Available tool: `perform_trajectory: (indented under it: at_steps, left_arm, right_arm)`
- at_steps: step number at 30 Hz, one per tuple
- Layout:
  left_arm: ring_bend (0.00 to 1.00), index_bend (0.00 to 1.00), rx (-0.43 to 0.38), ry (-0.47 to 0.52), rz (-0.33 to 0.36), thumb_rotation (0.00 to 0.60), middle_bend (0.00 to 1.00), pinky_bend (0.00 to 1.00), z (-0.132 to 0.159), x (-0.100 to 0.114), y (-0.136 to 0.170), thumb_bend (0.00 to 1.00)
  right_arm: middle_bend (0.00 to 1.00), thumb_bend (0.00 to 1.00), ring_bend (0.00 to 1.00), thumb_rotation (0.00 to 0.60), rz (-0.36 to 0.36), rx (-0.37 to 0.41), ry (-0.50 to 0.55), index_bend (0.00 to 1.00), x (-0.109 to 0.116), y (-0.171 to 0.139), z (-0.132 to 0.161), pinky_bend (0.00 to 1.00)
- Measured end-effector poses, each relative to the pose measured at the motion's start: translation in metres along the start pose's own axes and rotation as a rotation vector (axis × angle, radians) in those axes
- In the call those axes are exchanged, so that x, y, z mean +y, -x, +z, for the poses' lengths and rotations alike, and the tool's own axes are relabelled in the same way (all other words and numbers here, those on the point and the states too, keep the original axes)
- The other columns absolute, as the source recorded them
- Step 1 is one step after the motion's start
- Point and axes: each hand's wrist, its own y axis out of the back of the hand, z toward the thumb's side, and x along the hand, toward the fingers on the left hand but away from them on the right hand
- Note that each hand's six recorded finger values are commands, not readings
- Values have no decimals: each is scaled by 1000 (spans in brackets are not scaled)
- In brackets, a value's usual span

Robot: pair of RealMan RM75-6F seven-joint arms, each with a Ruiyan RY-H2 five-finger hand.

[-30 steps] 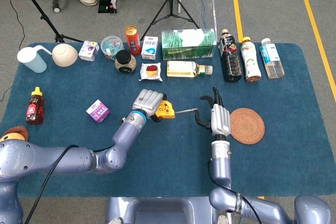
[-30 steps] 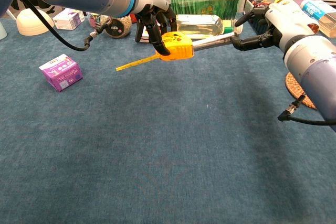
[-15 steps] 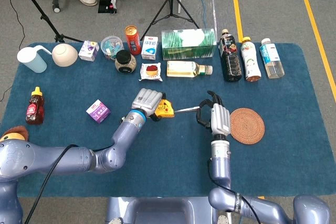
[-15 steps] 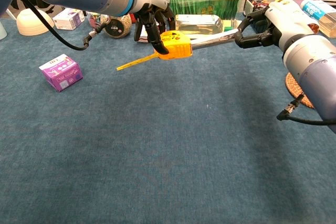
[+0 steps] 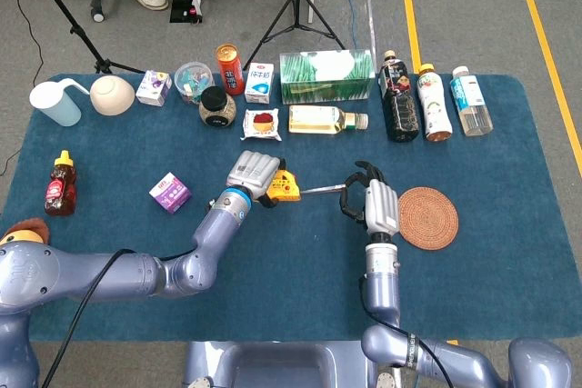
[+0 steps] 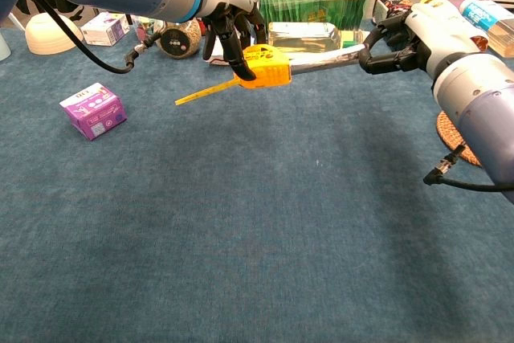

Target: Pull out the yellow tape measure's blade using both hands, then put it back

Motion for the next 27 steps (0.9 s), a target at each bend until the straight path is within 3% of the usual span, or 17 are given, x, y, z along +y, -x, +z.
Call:
perform_trajectory:
  at_steps: [11, 27]
  left_arm:
    - [374, 557, 2, -20, 5, 600, 430, 493, -2, 2, -1, 346]
    - [373, 557, 31, -64, 11, 600, 430, 494, -34, 10, 9, 347]
  right_arm:
    - [222, 665, 175, 589, 5, -13, 29, 652, 3, 1, -3, 277]
    - [224, 682, 177, 593, -57, -42, 51, 652, 32, 7, -17, 278]
